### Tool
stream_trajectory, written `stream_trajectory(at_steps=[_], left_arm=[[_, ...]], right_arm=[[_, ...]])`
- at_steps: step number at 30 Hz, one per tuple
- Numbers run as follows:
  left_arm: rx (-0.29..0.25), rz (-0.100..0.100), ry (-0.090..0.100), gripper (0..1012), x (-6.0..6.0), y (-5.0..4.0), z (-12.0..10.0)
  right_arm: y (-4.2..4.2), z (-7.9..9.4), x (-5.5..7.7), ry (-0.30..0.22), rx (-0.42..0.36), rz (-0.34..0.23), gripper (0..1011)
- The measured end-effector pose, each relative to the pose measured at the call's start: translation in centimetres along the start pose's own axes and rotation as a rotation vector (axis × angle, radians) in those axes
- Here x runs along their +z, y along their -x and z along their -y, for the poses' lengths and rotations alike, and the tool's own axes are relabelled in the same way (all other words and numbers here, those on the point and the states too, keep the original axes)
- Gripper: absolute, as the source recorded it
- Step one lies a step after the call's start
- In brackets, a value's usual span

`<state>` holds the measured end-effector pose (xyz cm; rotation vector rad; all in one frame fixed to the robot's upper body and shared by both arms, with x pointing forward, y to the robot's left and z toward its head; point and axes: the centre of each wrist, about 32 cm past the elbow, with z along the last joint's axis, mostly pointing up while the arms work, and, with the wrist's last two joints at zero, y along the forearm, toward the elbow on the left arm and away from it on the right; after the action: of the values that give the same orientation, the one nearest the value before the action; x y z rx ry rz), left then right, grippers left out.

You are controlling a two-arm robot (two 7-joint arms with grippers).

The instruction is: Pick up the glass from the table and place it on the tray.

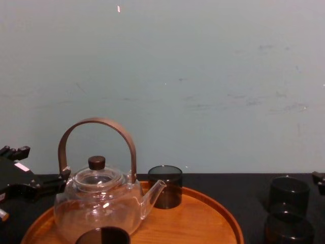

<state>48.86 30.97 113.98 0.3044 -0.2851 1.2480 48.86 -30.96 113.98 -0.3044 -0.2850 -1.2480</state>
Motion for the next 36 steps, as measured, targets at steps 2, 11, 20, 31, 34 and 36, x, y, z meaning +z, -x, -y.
stream_trajectory(at_steps=[2, 11, 20, 31, 34, 36], left_arm=[[0.000, 0.000, 0.000, 1010, 0.00, 0.00, 0.00], [0.000, 0.000, 0.000, 1010, 0.00, 0.00, 0.00], [0.000, 0.000, 0.000, 1010, 0.00, 0.00, 0.00], [0.000, 0.000, 0.000, 1010, 0.00, 0.00, 0.00], [0.000, 0.000, 0.000, 1010, 0.00, 0.00, 0.00], [0.000, 0.000, 0.000, 1010, 0.00, 0.00, 0.00]], right_arm=[[0.00, 0.00, 0.00, 0.000, 0.000, 0.000, 1002], [0.00, 0.00, 0.00, 0.000, 0.000, 0.000, 1002], [0.00, 0.00, 0.00, 0.000, 0.000, 0.000, 1002], [0.00, 0.00, 0.00, 0.000, 0.000, 0.000, 1003], [0.00, 0.00, 0.00, 0.000, 0.000, 0.000, 1002], [0.00, 0.00, 0.00, 0.000, 0.000, 0.000, 1002]])
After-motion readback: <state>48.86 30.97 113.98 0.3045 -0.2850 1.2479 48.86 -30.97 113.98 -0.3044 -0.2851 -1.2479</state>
